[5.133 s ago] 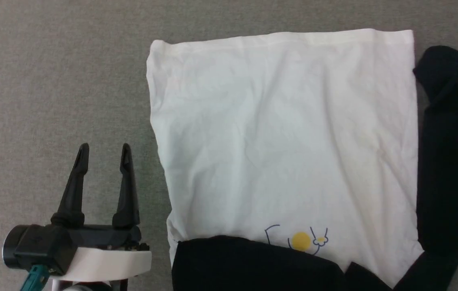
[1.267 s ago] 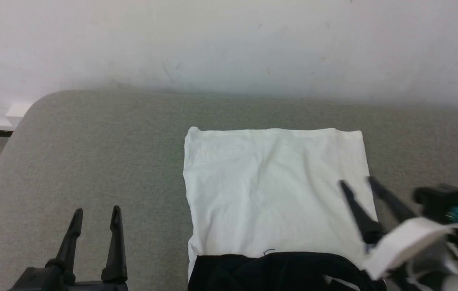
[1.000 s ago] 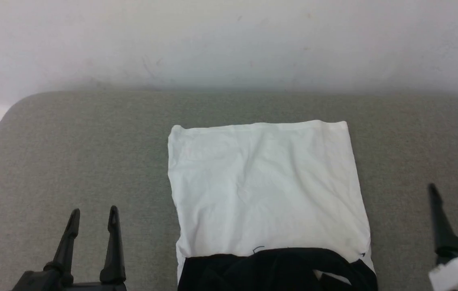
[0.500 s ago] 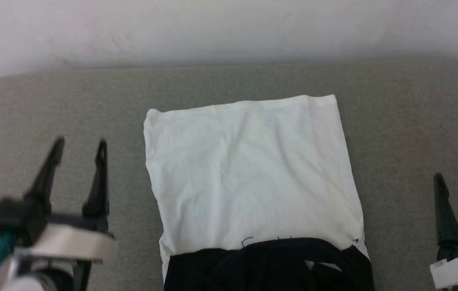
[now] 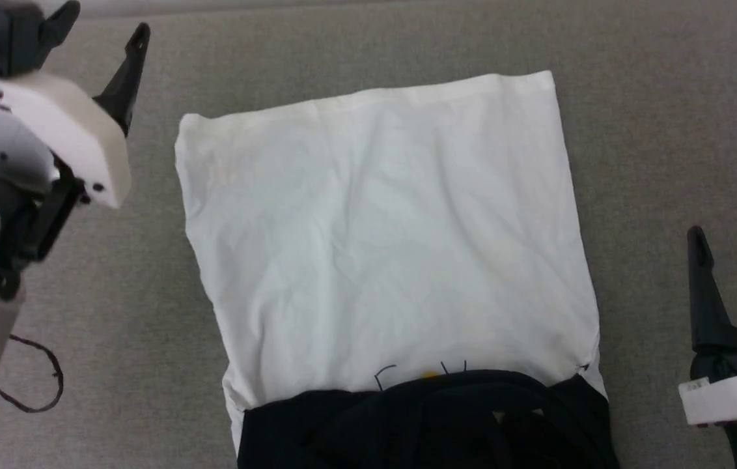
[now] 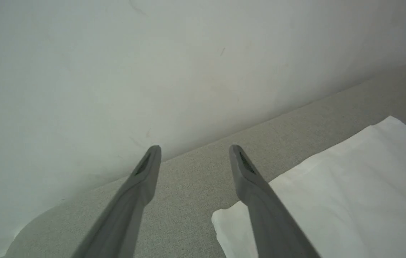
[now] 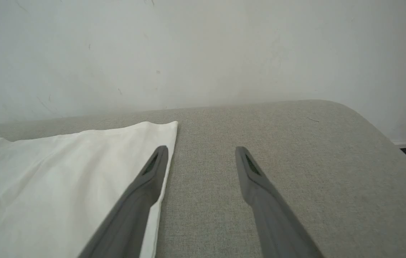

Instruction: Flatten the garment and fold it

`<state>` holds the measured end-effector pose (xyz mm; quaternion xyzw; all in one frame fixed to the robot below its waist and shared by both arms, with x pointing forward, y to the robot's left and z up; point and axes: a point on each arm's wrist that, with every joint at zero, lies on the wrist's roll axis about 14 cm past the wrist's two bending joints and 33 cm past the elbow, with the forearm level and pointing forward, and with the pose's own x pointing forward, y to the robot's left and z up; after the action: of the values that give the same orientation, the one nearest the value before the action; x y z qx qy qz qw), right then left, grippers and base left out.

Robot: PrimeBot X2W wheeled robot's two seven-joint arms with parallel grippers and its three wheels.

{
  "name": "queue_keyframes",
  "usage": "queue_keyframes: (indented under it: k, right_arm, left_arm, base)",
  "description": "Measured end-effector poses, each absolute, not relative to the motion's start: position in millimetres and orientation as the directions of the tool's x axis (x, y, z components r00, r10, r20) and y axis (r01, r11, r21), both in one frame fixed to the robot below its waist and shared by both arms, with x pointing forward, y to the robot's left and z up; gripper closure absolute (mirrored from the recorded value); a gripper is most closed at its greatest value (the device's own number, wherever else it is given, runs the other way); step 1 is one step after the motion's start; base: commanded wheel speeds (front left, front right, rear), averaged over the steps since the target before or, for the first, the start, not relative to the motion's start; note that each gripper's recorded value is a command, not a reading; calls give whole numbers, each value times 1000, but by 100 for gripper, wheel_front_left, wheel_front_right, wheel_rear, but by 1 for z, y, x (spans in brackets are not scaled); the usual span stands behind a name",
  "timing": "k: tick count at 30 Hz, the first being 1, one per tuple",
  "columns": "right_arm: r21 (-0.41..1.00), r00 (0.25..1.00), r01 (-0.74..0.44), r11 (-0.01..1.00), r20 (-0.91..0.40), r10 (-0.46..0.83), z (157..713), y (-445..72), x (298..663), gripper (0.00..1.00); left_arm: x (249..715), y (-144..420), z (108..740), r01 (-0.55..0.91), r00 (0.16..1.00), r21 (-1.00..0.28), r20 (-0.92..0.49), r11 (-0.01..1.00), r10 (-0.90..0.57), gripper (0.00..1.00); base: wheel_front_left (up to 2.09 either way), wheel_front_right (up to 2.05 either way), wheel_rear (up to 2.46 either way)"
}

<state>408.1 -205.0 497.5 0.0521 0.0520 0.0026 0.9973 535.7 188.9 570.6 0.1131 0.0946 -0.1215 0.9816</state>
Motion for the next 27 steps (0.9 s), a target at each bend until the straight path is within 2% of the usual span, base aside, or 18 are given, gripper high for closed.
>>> queue_keyframes:
  k: [3,8,16,17,18,19,27]
  right_arm:
    - [107,992,1,994,-126,13,486,-204,416,0]
    - [99,984,19,995,-177,-2,464,-208,422,0]
    - [79,970,54,995,-240,-33,441,-218,422,0]
    - [77,969,57,995,-244,-37,439,-220,421,0]
    - [74,968,61,995,-248,-40,438,-221,421,0]
    - [72,967,64,995,-251,-44,437,-222,420,0]
    - [67,976,37,997,-214,-22,450,-215,428,0]
  left_arm:
    - [551,191,529,291,903,165,-372,942,-214,0]
    - [554,189,456,328,766,92,-608,940,-208,0]
    - [541,186,386,316,563,-2,-805,949,-189,0]
    - [540,185,384,315,548,-16,-813,949,-195,56]
    - [540,183,384,316,542,-28,-815,948,-204,84]
    - [541,181,384,320,545,-34,-811,947,-213,100]
    - [543,174,397,322,634,-34,-735,946,-242,100]
  base:
    - [0,0,0]
    - [0,0,0]
    - [0,0,0]
    - [0,0,0]
    - [0,0,0]
    - [0,0,0]
    - [0,0,0]
